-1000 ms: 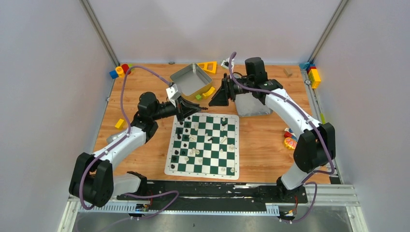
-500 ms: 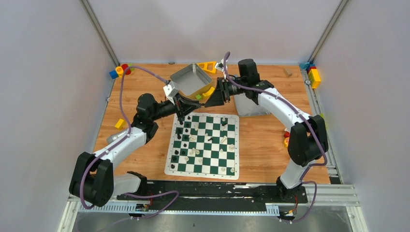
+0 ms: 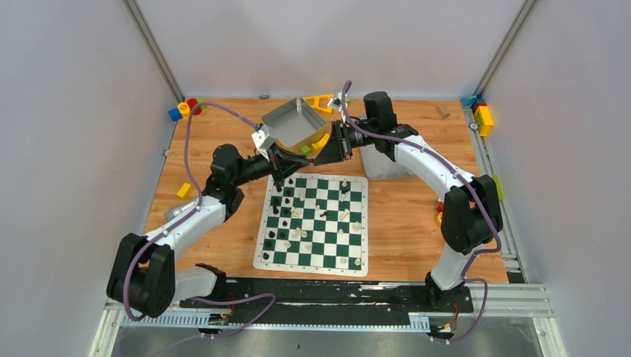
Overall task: Set up the chess pieces on the board
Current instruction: Place the chess piece on the chessboard.
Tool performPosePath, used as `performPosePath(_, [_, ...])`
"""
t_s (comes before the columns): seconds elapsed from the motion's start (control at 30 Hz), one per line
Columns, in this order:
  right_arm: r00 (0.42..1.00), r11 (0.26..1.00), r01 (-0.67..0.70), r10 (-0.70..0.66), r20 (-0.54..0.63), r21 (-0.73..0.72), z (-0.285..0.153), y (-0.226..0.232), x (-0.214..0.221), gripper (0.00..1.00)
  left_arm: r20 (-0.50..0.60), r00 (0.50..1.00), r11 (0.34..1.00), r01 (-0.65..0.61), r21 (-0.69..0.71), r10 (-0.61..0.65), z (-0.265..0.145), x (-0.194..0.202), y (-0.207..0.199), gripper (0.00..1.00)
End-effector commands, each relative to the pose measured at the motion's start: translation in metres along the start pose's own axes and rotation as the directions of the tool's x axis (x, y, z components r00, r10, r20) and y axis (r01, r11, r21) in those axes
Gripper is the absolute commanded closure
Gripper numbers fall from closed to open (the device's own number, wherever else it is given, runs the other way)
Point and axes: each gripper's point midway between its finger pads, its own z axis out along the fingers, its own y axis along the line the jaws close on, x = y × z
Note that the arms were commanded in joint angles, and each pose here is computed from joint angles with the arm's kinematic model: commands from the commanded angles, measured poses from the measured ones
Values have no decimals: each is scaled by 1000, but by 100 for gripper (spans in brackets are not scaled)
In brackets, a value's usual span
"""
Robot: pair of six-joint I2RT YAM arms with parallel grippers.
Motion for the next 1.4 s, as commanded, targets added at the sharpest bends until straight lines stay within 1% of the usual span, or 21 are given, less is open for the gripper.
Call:
performPosePath(0.0, [997,996,78,-77,12,-44,0,17,-12,89,13,999,999,-37,-6,38,1,-3,1,95])
performPosePath(0.03, [996,996,85,-84,15,-39,0,17,-13,92,7,999,999,-49,-5,49,0,-1,1,92])
performPosePath(0.1, [995,995,101,-101,21,-24,-3,18,-15,95,-17,997,997,-73,3,73,-3,4,-1,79])
performPosePath(0.13, [994,994,110,-109,22,-12,-4,18,-16,96,-39,997,997,-72,10,72,-5,9,-2,69])
performPosePath(0.17, [992,992,123,-123,24,4,-5,17,-17,97,-50,993,994,-106,14,107,-6,10,-1,62])
performPosePath(0.2, [991,991,134,-134,23,22,-6,17,-17,98,-79,992,995,-100,14,101,-8,15,-2,51])
performPosePath(0.23, [989,988,148,-149,22,43,-7,15,-17,98,-90,986,990,-138,15,139,-9,14,0,45])
performPosePath(0.27, [986,985,161,-163,21,67,-9,14,-17,99,-122,984,992,-128,10,128,-13,20,0,33])
performPosePath(0.3, [985,981,172,-174,17,88,-10,12,-16,99,-128,976,985,-174,8,174,-14,16,3,28])
performPosePath(0.33, [981,975,192,-195,14,112,-11,10,-16,99,-155,974,986,-169,-2,167,-19,19,4,18])
performPosePath(0.4, [974,962,221,-225,3,160,-15,5,-16,100,-185,956,972,-236,-18,228,-26,12,11,8])
performPosePath(0.47, [967,945,254,-256,-16,205,-19,3,-17,100,-230,940,961,-271,-52,253,-36,10,19,3])
performPosePath(0.63, [962,919,273,-257,-95,285,-19,-7,-11,100,-331,908,931,-325,-168,257,-73,7,38,0])
performPosePath(0.7, [958,909,281,-246,-149,307,-14,-10,-3,100,-384,897,911,-330,-246,221,-94,9,48,0])
performPosePath(0.83, [923,866,349,-252,-291,358,4,-18,14,100,-471,868,814,-385,-436,158,-141,3,76,0])
performPosePath(0.97, [857,824,439,-264,-443,358,33,-24,38,100,-526,850,672,-414,-614,44,-190,-6,98,0])
performPosePath(1.07, [803,795,494,-263,-535,352,54,-29,50,100,-527,849,594,-400,-698,-48,-215,-12,108,0])
performPosePath(1.1, [784,787,508,-254,-567,349,61,-35,57,100,-515,851,549,-382,-743,-106,-231,-11,115,0])
performPosePath(1.17, [743,769,543,-255,-619,336,75,-39,66,99,-482,858,496,-345,-797,-178,-252,-10,123,0])
performPosePath(1.3, [656,733,610,-252,-712,302,100,-51,82,99,-390,880,409,-261,-874,-273,-288,-9,137,0])
performPosePath(1.37, [607,719,634,-235,-759,285,108,-59,92,99,-355,885,387,-227,-894,-301,-300,-7,140,0])
